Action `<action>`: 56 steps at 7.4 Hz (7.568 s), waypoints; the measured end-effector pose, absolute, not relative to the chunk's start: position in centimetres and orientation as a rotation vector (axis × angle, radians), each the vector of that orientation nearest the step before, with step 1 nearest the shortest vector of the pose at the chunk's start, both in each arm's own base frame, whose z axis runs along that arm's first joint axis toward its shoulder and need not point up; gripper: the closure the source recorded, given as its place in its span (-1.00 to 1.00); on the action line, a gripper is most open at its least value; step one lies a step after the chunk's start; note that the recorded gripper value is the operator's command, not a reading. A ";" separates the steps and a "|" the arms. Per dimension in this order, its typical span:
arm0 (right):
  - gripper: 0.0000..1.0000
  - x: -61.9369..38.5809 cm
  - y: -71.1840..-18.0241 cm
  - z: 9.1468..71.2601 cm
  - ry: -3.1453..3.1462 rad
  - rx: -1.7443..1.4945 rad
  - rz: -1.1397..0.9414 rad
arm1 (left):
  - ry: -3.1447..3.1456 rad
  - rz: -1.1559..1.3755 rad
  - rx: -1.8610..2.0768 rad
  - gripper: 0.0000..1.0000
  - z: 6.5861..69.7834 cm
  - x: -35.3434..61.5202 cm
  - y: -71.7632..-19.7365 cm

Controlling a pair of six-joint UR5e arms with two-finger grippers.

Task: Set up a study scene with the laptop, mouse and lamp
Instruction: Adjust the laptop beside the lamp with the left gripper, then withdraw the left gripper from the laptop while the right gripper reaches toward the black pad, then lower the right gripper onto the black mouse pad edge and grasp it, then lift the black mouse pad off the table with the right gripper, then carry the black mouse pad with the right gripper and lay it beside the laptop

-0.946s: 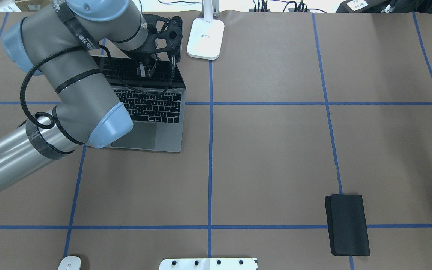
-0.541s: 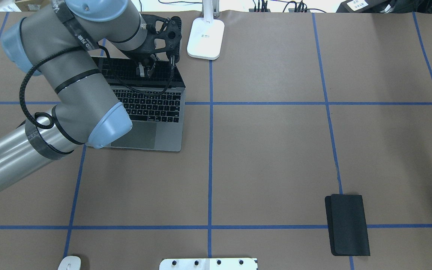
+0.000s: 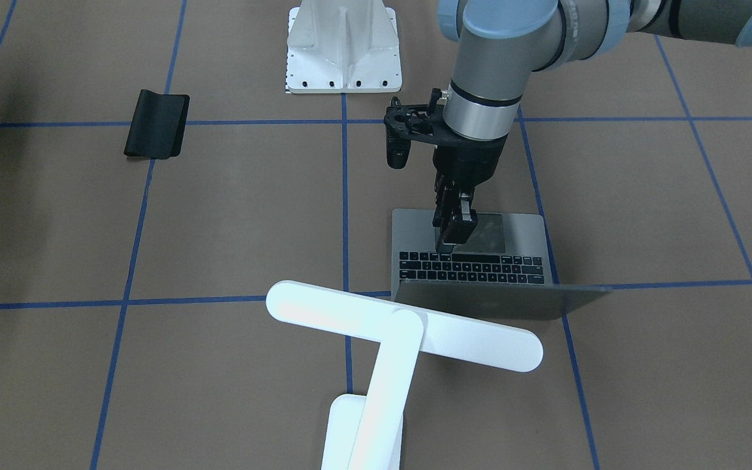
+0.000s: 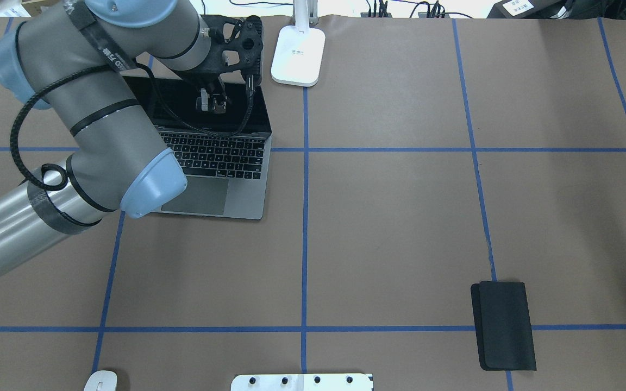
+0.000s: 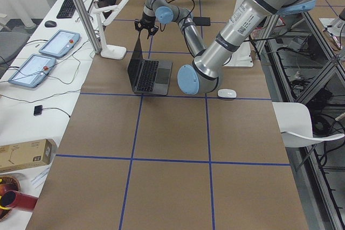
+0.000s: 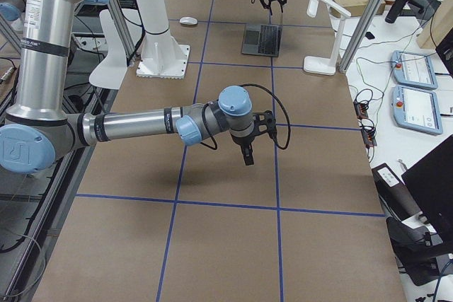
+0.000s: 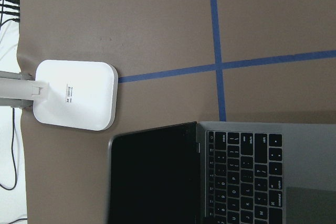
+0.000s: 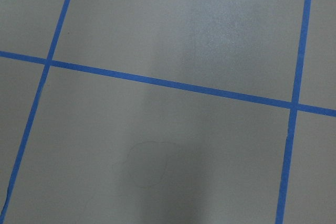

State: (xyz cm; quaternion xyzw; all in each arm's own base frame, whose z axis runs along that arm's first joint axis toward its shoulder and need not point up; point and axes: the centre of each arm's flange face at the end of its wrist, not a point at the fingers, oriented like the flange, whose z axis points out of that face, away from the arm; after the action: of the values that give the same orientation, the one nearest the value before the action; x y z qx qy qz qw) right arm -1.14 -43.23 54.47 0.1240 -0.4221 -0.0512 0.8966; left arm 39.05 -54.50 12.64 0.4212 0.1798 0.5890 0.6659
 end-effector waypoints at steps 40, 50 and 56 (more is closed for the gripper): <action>-0.21 -33.3 -27.1 51.9 -0.917 -0.300 -0.328 | 0.955 -0.045 -0.137 -0.98 39.4 27.4 -23.5; 0.84 -33.5 -27.3 51.4 -0.931 -0.273 -0.363 | 0.965 -0.043 -0.134 -0.98 39.2 27.2 -23.5; 0.84 -27.7 -32.3 44.0 -1.044 -0.089 -0.265 | 0.970 -0.056 -0.143 -0.98 39.0 27.2 -23.4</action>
State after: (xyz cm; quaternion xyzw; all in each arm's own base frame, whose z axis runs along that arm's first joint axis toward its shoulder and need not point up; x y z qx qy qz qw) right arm -27.70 -32.28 43.99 -0.0423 -0.4970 -0.1261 0.8575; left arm 27.19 -23.44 39.00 -0.0688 0.4657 -0.0270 0.8818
